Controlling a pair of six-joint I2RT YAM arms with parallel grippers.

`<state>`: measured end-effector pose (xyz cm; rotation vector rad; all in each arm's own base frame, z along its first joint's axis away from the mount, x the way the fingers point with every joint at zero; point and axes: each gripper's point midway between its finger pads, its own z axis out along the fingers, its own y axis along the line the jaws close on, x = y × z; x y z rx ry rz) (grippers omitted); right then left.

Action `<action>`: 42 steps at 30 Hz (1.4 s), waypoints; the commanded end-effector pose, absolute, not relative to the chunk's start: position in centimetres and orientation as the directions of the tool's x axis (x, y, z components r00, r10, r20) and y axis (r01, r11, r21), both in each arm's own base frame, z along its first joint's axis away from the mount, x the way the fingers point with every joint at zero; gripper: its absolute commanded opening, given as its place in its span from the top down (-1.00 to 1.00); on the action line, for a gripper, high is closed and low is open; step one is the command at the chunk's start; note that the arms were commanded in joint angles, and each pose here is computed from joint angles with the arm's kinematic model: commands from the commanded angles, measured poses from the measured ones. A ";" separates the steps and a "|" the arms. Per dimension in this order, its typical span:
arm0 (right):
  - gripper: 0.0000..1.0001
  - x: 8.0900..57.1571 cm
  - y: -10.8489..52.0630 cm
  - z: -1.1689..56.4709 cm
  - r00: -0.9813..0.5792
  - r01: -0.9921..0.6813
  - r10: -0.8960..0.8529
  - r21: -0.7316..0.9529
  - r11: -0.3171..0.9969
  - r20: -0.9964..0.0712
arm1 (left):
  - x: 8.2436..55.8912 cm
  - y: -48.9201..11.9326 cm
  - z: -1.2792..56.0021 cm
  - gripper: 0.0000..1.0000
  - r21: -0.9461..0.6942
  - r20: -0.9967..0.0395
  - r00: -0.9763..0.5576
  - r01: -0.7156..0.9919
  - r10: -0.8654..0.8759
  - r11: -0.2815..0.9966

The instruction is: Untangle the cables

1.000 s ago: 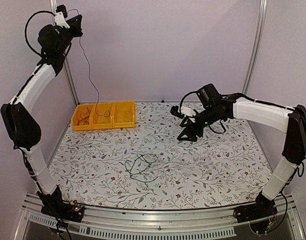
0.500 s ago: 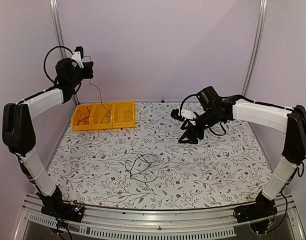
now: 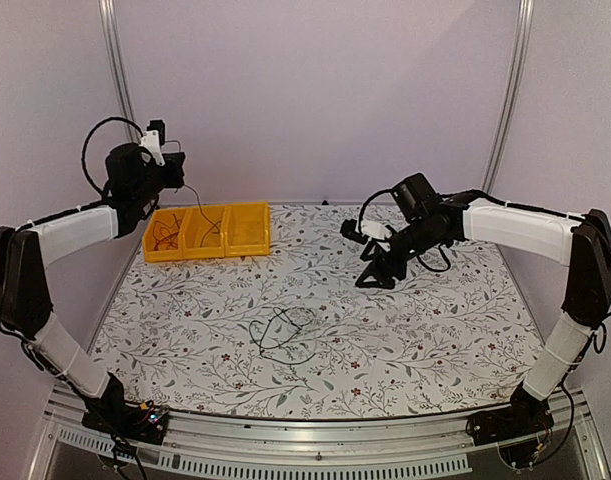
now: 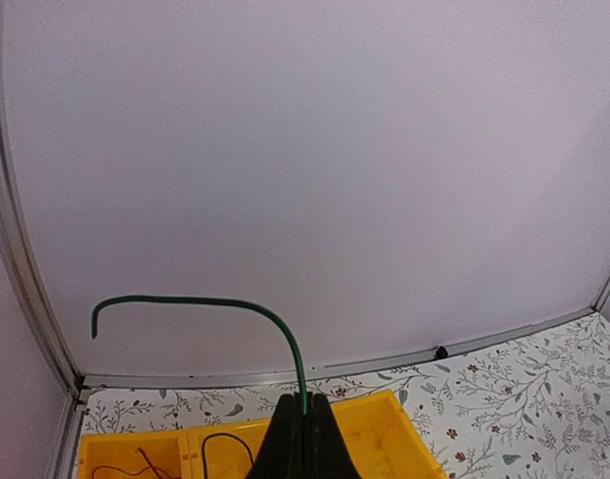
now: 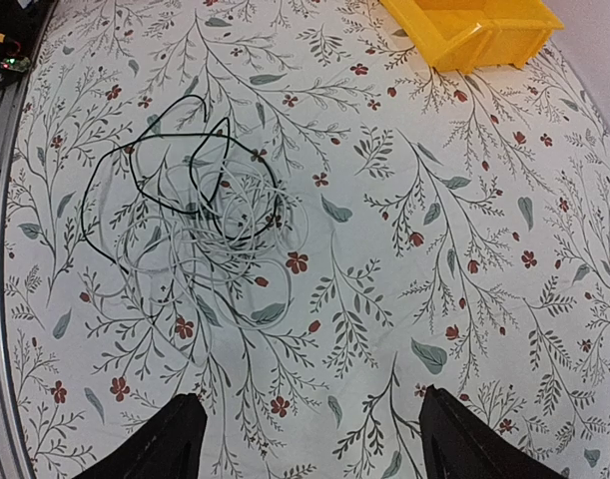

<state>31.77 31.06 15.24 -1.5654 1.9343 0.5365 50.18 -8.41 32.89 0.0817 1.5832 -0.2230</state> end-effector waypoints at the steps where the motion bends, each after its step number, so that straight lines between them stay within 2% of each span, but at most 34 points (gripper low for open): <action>1: -0.56 31.5 30.9 15.0 -0.162 -0.973 -0.736 -0.017 0.229 -0.657 | 51.0 -9.4 29.7 1.00 -0.145 -0.987 -0.092 0.196 -0.129 0.970; 16: -0.57 30.5 29.7 13.4 -0.169 -0.974 -0.773 -0.014 0.225 -0.612 | 54.9 -12.2 20.8 1.00 -0.294 -0.940 -0.246 0.241 -0.235 0.925; 23: -0.57 30.5 29.5 13.2 -0.160 -0.975 -0.778 -0.025 0.221 -0.607 | 53.9 -12.0 18.0 1.00 -0.336 -0.911 -0.320 0.205 -0.262 0.919; 32: -0.57 30.6 29.6 13.0 -0.160 -0.976 -0.778 -0.022 0.218 -0.607 | 55.2 -11.5 11.9 1.00 -0.271 -0.856 -0.485 0.127 -0.178 0.954; 42: -0.57 30.4 29.6 12.8 -0.158 -0.976 -0.777 -0.021 0.215 -0.609 | 54.5 -11.1 9.1 0.96 -0.260 -0.811 -0.560 0.090 -0.167 0.961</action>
